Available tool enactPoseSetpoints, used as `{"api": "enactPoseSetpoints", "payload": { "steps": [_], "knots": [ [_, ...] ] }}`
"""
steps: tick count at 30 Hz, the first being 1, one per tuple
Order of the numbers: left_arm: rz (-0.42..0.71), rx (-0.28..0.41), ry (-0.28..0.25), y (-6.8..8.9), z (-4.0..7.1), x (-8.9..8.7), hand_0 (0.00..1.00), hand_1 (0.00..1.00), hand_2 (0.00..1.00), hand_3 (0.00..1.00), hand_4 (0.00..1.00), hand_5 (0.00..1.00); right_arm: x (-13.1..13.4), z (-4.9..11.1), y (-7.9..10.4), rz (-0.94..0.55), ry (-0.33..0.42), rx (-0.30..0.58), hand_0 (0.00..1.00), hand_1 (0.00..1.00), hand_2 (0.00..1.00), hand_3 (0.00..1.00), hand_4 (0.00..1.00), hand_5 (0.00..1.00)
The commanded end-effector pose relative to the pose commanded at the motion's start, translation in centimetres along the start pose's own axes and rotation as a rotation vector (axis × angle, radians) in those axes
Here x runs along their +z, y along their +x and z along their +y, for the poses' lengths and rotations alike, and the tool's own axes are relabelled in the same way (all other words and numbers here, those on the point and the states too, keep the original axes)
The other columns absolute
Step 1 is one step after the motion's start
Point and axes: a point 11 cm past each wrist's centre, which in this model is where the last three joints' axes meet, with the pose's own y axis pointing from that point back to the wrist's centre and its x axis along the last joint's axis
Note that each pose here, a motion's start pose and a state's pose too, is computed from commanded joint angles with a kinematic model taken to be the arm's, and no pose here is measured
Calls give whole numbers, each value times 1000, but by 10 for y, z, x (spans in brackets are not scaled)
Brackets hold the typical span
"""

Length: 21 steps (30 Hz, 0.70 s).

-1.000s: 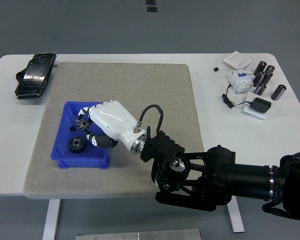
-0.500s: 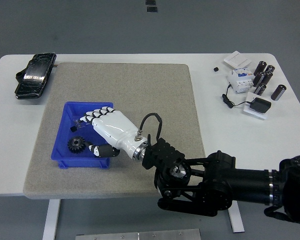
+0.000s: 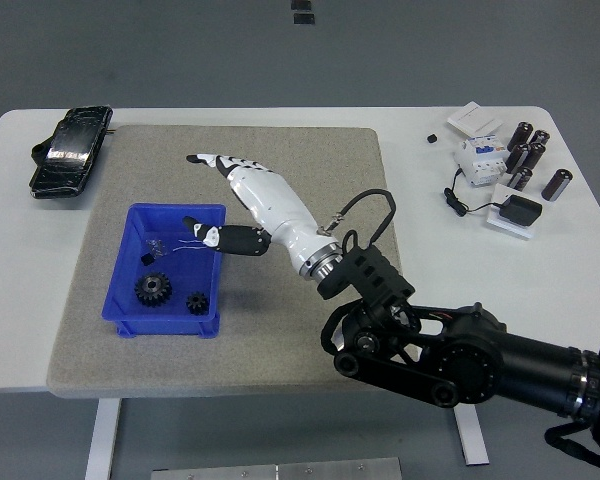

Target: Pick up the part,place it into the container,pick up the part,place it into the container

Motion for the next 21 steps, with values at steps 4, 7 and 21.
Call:
{"api": "enactPoseSetpoints", "payload": {
  "steps": [4, 7, 21],
  "knots": [
    [3, 1, -2, 1, 0, 0, 718, 672, 649, 598, 681, 342, 20, 11, 30, -155, -38, 86, 830, 822, 815, 804, 719, 363],
    [5, 2, -4, 2, 0, 1, 718, 672, 649, 597, 680, 340, 35, 21, 51, -264, -57, 154, 789, 789, 780, 761, 721, 369],
    [1, 12, -14, 8, 1, 4, 719, 672, 648, 597, 679, 336, 105, 83, 137, -512, -164, 473, 765, 768, 758, 736, 720, 376]
  ]
}}
